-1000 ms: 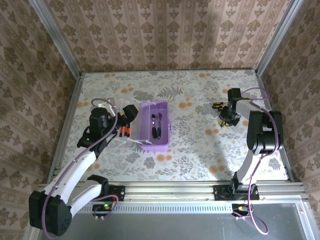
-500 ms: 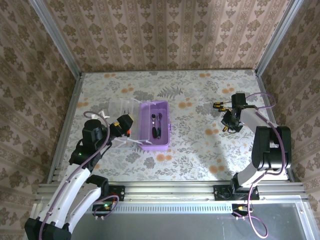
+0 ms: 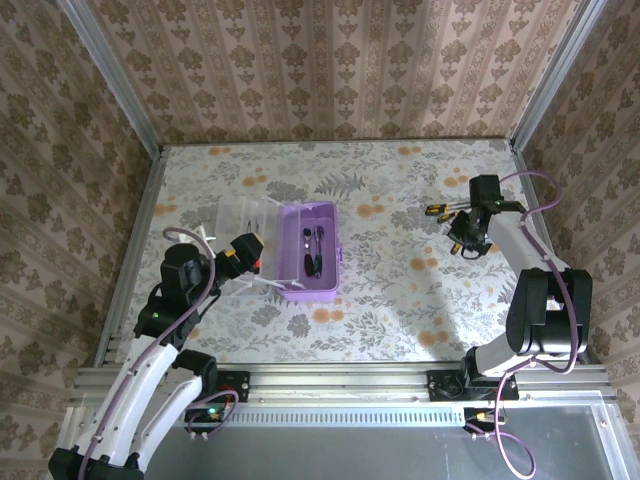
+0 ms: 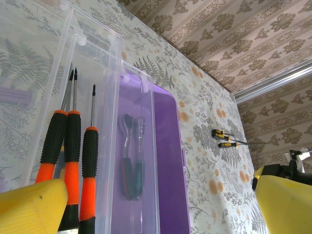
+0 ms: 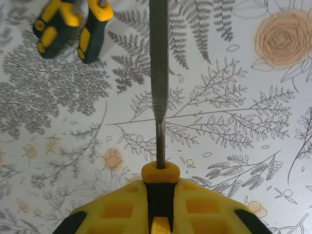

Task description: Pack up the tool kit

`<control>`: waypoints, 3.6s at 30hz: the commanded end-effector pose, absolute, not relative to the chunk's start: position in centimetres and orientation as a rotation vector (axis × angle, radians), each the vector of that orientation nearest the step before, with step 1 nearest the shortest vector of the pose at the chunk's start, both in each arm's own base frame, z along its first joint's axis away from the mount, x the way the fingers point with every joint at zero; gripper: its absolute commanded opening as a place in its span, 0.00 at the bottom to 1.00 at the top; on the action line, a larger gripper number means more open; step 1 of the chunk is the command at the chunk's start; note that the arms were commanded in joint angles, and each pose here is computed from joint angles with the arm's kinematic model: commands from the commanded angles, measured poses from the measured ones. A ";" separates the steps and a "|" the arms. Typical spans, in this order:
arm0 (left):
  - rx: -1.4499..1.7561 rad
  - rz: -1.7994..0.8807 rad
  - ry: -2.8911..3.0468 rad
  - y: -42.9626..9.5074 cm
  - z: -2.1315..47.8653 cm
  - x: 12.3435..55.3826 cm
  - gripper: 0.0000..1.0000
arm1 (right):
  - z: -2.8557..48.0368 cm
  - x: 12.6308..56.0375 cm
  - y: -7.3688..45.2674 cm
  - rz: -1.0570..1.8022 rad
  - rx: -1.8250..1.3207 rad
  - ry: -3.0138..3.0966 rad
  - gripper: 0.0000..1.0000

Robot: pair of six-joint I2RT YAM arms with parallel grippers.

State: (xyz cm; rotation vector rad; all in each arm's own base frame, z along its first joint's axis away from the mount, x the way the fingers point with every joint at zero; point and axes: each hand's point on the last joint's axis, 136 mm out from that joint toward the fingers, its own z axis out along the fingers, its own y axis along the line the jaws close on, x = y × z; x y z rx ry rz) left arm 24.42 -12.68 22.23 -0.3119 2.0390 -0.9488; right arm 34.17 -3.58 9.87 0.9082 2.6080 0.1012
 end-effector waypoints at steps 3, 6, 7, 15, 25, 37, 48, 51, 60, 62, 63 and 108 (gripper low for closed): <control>-0.323 -0.944 2.021 -12.3 22.8 24.1 1.00 | 12.6 35.1 -4.2 0.074 0.865 2.580 0.16; -0.328 -0.943 2.023 -12.2 22.7 24.1 1.00 | 13.5 35.7 -4.2 0.080 0.857 2.566 0.16; -0.326 -0.945 2.022 -12.2 22.8 24.0 1.00 | 13.8 35.8 -4.1 0.090 0.855 2.562 0.16; -0.341 -0.898 2.026 -11.6 22.6 24.1 1.00 | 14.7 35.4 1.3 0.213 0.720 2.579 0.16; -0.607 -0.618 2.106 -6.7 19.3 23.3 1.00 | 16.7 34.6 15.8 0.488 0.370 2.596 0.16; -0.794 -0.512 1.987 -2.7 18.3 21.0 1.00 | 17.5 33.2 32.8 0.769 0.009 2.643 0.16; -0.778 -0.488 1.998 -2.3 18.5 20.4 1.00 | 15.4 32.6 41.6 0.921 -0.070 2.692 0.15; -0.781 -0.498 1.999 -2.4 18.4 20.5 1.00 | 14.5 32.5 42.9 0.968 -0.050 2.703 0.15; -0.775 -0.508 2.004 -2.6 18.3 20.5 1.00 | 12.4 32.2 44.8 1.052 -0.016 2.748 0.15; -0.776 -0.508 2.003 -2.6 18.3 20.5 1.00 | 12.3 32.1 44.9 1.069 -0.016 2.749 0.16; -0.775 -0.510 2.005 -2.7 18.2 20.5 1.00 | 12.2 32.0 45.1 1.080 -0.019 2.751 0.16; -0.231 -1.123 1.998 -14.8 24.9 23.9 1.00 | 15.0 34.9 12.3 0.383 0.551 2.606 0.47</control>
